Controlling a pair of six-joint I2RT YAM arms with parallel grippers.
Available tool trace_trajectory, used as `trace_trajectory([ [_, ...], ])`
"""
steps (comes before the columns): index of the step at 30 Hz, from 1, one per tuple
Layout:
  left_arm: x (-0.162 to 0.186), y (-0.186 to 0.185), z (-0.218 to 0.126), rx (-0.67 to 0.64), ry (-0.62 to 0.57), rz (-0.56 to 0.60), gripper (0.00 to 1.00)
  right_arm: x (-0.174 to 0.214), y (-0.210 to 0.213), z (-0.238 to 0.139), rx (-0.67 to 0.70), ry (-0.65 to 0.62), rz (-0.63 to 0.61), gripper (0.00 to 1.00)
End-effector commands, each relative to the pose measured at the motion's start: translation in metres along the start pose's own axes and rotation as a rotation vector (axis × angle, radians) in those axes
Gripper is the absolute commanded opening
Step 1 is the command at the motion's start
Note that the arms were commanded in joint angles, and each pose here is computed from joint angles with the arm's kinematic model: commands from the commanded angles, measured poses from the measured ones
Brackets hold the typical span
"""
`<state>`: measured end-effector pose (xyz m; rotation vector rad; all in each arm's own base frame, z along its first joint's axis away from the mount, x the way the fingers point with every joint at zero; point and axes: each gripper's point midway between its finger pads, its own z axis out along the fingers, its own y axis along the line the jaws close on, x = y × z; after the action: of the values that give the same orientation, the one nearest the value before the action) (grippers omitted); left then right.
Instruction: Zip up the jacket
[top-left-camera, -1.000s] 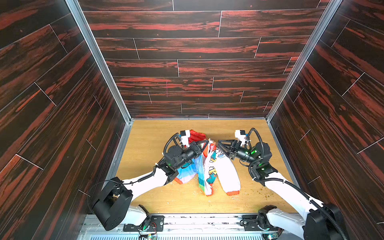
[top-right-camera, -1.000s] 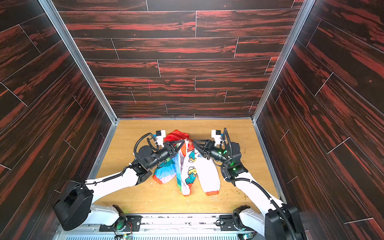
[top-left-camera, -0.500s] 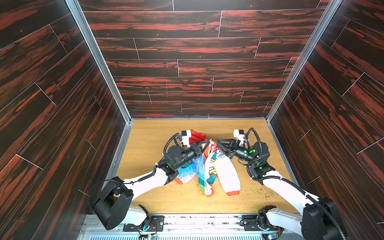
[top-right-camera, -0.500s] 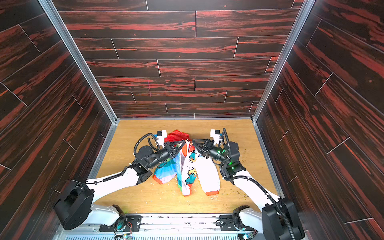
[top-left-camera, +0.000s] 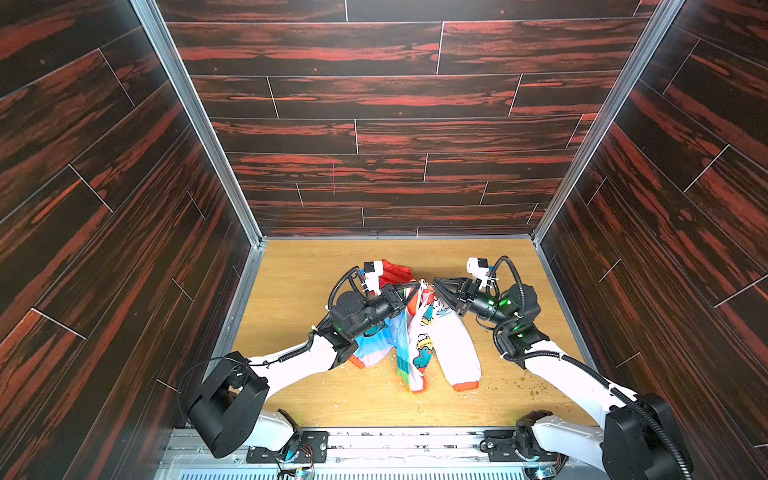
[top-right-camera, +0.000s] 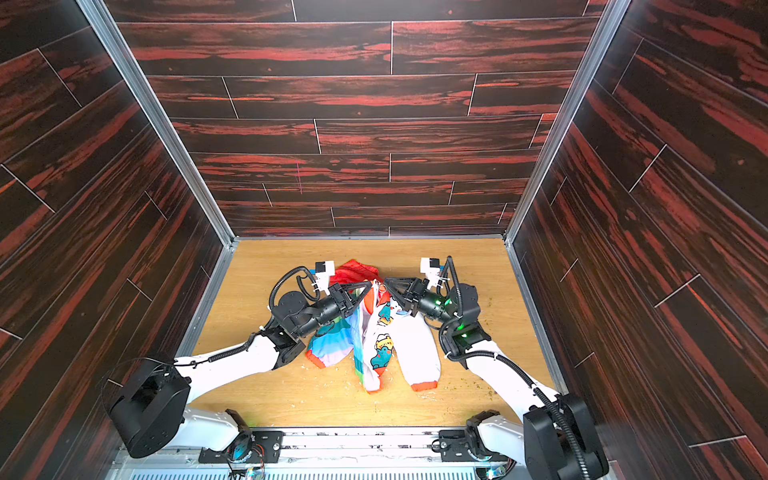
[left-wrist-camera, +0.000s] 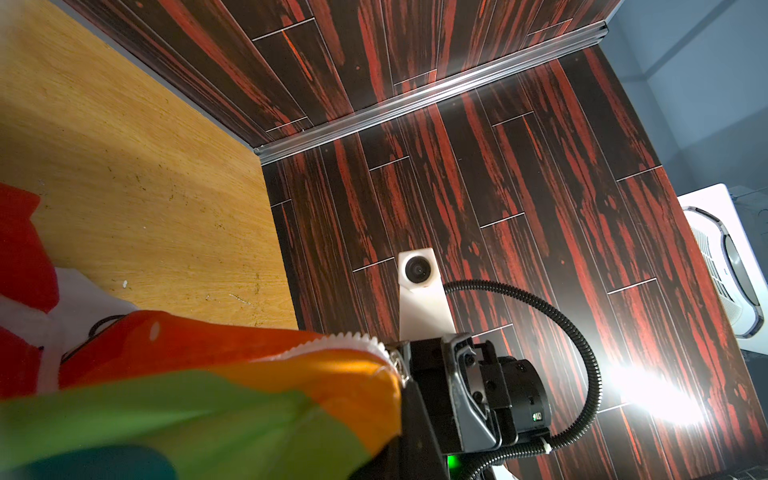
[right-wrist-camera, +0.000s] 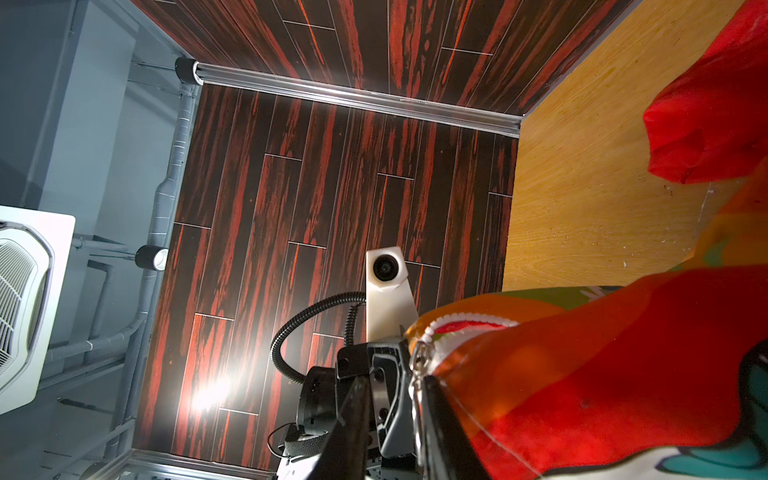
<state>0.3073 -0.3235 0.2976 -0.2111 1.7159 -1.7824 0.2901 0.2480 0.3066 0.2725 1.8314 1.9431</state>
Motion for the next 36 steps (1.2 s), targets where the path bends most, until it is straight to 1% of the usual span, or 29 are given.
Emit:
trace_trajectory([
  [1,-0.006,-0.019,0.001,0.065,-0.015,0.017,0.00,0.004,0.006,0.001,-0.021,0.016,-0.001,0.24],
  [4,-0.006,-0.015,0.000,0.055,-0.018,0.018,0.00,0.008,0.005,0.002,-0.016,0.028,0.001,0.23],
  [12,-0.006,-0.016,-0.001,0.056,-0.021,0.020,0.00,0.015,-0.011,0.005,0.027,0.050,0.031,0.17],
  [17,-0.006,-0.016,-0.002,0.054,-0.023,0.021,0.00,0.016,-0.012,0.006,0.031,0.051,0.032,0.16],
  [24,-0.005,-0.015,-0.002,0.054,-0.020,0.019,0.00,0.016,-0.021,0.005,0.058,0.051,0.050,0.10],
  [29,-0.005,-0.015,-0.003,0.050,-0.020,0.021,0.00,0.017,-0.023,0.006,0.064,0.057,0.053,0.03],
  [31,-0.003,-0.013,-0.003,0.042,-0.013,0.021,0.00,0.017,-0.022,0.007,0.068,0.060,0.049,0.00],
  [36,0.004,-0.003,-0.011,-0.022,0.022,0.032,0.00,0.019,-0.018,0.011,0.100,0.098,0.021,0.00],
])
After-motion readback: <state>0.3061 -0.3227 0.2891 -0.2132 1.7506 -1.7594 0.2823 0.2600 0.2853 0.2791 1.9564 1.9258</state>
